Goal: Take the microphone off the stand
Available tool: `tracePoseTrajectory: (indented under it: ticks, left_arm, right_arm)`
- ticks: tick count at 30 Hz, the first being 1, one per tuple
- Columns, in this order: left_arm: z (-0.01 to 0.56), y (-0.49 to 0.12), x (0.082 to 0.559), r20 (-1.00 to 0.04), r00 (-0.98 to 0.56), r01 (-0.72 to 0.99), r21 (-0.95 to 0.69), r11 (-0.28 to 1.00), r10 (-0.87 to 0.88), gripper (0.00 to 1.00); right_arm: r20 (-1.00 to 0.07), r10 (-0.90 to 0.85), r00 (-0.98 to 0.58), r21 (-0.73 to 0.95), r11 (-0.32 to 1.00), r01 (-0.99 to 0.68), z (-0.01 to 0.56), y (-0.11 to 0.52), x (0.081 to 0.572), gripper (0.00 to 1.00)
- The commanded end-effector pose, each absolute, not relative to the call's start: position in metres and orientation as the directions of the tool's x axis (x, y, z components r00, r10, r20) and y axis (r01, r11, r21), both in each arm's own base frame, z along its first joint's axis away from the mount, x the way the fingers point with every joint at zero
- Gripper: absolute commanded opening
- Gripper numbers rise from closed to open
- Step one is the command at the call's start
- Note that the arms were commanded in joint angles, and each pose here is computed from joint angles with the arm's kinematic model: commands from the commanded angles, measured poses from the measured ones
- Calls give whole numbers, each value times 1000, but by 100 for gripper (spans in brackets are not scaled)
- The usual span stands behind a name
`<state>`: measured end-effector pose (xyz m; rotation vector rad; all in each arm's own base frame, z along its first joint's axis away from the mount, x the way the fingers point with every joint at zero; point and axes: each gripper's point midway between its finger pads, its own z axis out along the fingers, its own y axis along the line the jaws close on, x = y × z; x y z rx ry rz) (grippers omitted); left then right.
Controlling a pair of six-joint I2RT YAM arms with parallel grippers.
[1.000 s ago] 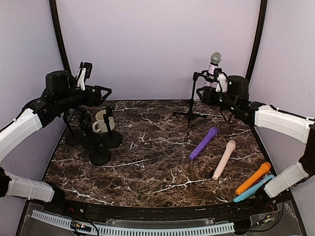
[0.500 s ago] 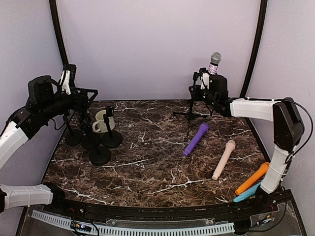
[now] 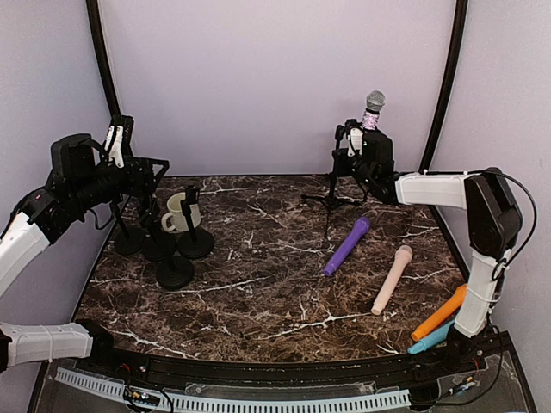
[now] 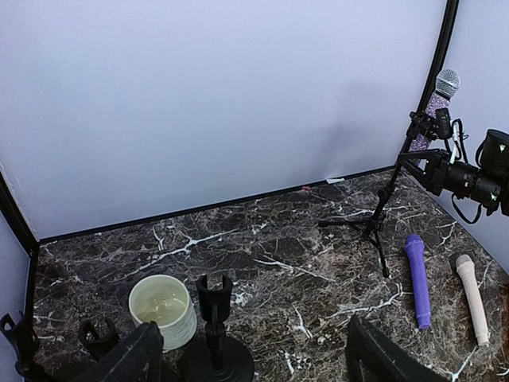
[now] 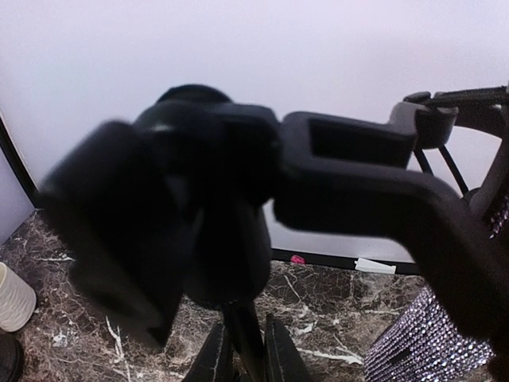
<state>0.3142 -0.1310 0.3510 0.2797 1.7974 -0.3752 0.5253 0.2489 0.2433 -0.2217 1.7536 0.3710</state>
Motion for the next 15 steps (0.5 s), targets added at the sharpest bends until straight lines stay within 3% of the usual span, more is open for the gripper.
tracePoseTrajectory:
  ticks: [1, 7, 15]
  left_arm:
    - [345, -123, 312, -966, -257, 355, -96, 930, -2, 82]
    - [339, -120, 308, -963, -268, 346, -87, 934, 10, 81]
    - [332, -112, 305, -962, -272, 311, -77, 947, 11, 81]
  right_arm:
    - [-989, 89, -117, 129, 909, -397, 272, 262, 531, 11]
    - [-992, 89, -90, 118, 905, -408, 276, 267, 531, 0]
    - [-997, 76, -13, 76, 919, -387, 299, 270, 513, 0]
